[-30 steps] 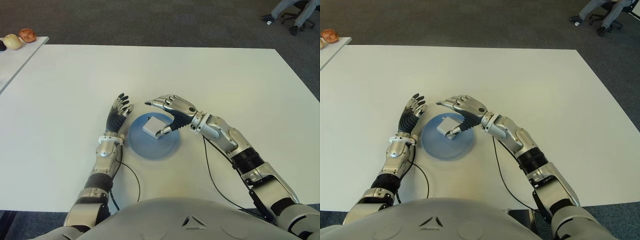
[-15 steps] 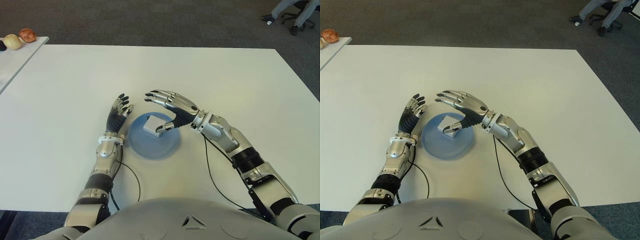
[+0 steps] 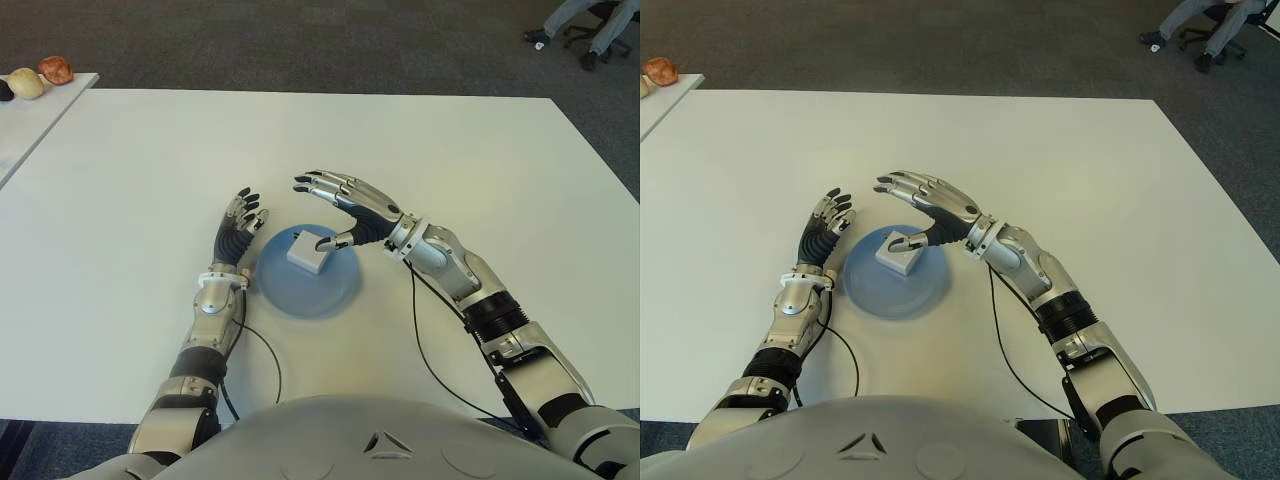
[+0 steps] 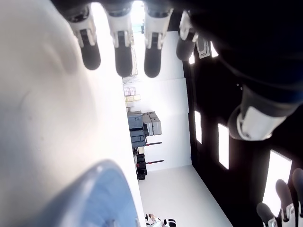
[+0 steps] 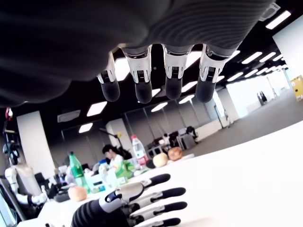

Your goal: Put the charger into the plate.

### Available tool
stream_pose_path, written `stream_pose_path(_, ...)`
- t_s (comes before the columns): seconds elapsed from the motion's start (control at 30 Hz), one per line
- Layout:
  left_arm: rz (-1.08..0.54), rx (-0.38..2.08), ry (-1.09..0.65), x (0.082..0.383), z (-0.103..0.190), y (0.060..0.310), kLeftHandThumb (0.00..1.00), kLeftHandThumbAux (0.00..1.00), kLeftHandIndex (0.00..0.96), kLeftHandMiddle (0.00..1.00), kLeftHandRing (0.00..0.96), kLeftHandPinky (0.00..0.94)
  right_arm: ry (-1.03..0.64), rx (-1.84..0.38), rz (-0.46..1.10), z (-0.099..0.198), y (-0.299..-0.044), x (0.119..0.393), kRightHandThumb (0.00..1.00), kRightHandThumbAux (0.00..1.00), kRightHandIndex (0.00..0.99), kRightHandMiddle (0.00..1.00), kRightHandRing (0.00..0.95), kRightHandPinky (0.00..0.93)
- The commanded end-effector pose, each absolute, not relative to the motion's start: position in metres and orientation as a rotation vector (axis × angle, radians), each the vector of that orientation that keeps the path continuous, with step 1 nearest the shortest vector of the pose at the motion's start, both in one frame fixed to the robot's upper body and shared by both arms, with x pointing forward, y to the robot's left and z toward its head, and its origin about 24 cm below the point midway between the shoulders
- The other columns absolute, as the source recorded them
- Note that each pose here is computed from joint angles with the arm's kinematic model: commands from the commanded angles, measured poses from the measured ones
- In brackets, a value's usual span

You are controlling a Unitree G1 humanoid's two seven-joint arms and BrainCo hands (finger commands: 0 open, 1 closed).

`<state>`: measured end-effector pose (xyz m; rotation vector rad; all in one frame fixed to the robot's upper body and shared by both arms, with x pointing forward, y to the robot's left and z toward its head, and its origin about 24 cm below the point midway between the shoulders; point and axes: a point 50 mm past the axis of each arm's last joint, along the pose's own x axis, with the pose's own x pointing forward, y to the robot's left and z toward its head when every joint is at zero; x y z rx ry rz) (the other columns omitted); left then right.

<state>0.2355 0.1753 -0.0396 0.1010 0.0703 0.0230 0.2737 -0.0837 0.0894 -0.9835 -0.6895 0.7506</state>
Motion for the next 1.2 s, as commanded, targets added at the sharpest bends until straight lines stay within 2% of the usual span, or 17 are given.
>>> stream_pose_path(0.03,0.027,0.081,0.273,0.210,-0.073,0.174,0.000,0.525,0.112,0.178,0.171,0.177,-0.656,-0.968,0.688,0.100,-0.089,0.288,0.259,0.127,0.000,0.000,0.000,0.000)
stream_pose_path(0.17,0.032,0.076,0.275,0.210,-0.073,0.176,0.000,0.522,0.114,0.170,0.173,0.198,-0.622,-0.952,0.614,0.107,-0.091,0.304,0.221,0.175,0.000,0.000,0.000,0.000)
stream_pose_path(0.4,0.031,0.080,0.266,0.210,-0.072,0.176,0.000,0.536,0.120,0.193,0.184,0.179,-0.534,-0.871,0.480,0.106,-0.095,0.331,0.137,0.242,0.000,0.000,0.000,0.000)
stream_pose_path(0.57,0.033,0.087,0.275,0.211,-0.074,0.177,0.000,0.536,0.123,0.200,0.187,0.174,-0.451,-0.736,0.414,0.097,-0.097,0.341,0.102,0.295,0.000,0.000,0.000,0.000)
stream_pose_path(0.7,0.038,0.093,0.275,0.211,-0.075,0.177,0.000,0.532,0.126,0.200,0.185,0.171,-0.349,-0.541,0.348,0.083,-0.102,0.342,0.094,0.343,0.000,0.000,0.000,0.000)
stream_pose_path(0.9,0.036,0.090,0.279,0.211,-0.076,0.177,0.000,0.527,0.121,0.196,0.180,0.169,-0.231,-0.340,0.275,0.057,-0.106,0.340,0.087,0.456,0.000,0.000,0.000,0.000)
stream_pose_path(1.07,0.033,0.088,0.275,0.211,-0.076,0.177,0.000,0.531,0.117,0.196,0.182,0.177,-0.146,-0.174,0.221,0.043,-0.111,0.340,0.057,0.628,0.000,0.000,0.000,0.000)
stream_pose_path(1.2,0.033,0.085,0.272,0.209,-0.076,0.177,0.000,0.533,0.116,0.198,0.184,0.176,-0.091,-0.074,0.185,0.030,-0.113,0.335,0.024,0.716,0.000,0.000,0.000,0.000)
